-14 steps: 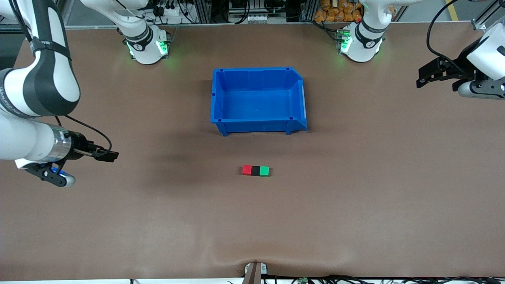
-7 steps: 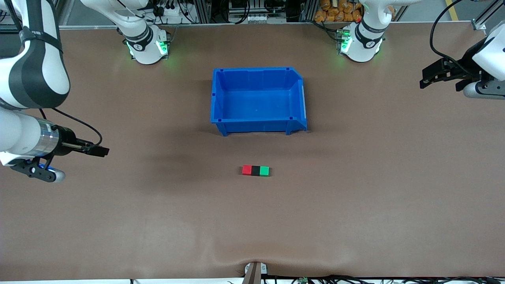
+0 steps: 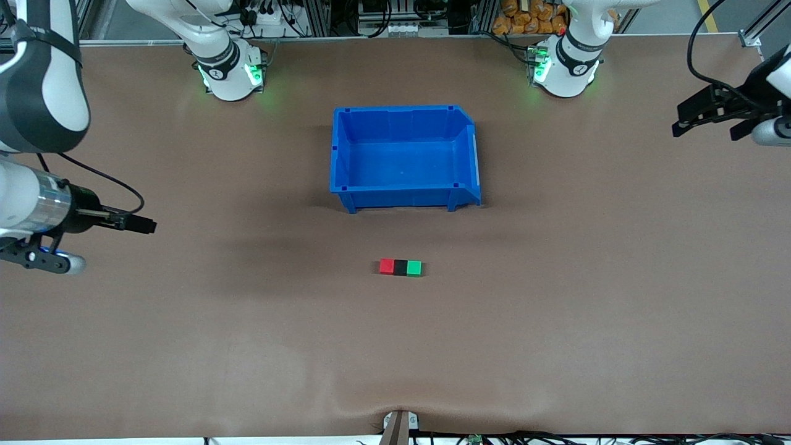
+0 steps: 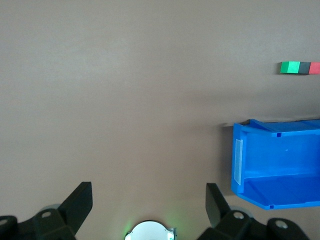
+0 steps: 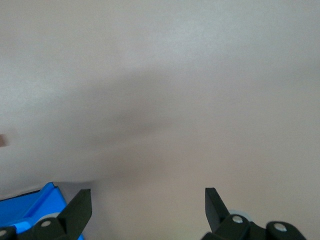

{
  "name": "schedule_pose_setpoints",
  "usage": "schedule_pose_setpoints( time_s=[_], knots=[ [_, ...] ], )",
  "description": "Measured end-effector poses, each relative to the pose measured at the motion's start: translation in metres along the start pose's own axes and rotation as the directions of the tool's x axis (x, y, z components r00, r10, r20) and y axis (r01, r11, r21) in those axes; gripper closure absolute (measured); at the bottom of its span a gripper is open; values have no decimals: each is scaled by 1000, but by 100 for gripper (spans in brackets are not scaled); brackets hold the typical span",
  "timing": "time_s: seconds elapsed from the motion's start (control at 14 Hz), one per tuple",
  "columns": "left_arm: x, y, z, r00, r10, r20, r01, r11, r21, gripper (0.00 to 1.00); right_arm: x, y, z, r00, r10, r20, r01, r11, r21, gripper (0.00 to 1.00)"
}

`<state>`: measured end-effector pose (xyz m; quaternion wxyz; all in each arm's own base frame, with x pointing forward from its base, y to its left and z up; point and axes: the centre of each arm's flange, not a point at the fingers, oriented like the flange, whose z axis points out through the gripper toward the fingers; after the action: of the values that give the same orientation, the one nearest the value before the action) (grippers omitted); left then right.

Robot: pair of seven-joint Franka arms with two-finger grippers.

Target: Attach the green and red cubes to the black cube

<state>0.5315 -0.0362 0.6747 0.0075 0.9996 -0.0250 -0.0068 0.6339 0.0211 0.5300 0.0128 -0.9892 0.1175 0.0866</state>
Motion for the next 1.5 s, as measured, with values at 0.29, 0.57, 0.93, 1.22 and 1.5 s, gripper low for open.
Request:
schedule_pose_setpoints(
  time_s=[0.29, 0.57, 0.93, 1.22, 1.5],
  knots=[
    [0, -2, -1, 1000, 10, -3, -10, 1000, 0, 0, -12, 3, -20, 999, -22, -24, 22, 1000, 4, 0],
    [2, -2, -1, 1000, 10, -14, -10, 1000, 0, 0, -15, 4, -25, 997, -75, -29, 75, 997, 3, 0],
    [3, 0, -2, 1000, 14, -26, -14, 1000, 0, 0, -19, 17, -37, 989, -137, -50, 137, 991, 0, 0],
    [5, 11, -2, 999, 33, -35, -33, 999, 0, 0, -29, 22, -55, 987, -140, -82, 141, 990, 2, 0],
    [8, 8, 3, 999, 28, -26, -29, 1000, -11, 0, -34, 33, -67, 987, -127, -103, 128, 992, 5, 0]
  ],
)
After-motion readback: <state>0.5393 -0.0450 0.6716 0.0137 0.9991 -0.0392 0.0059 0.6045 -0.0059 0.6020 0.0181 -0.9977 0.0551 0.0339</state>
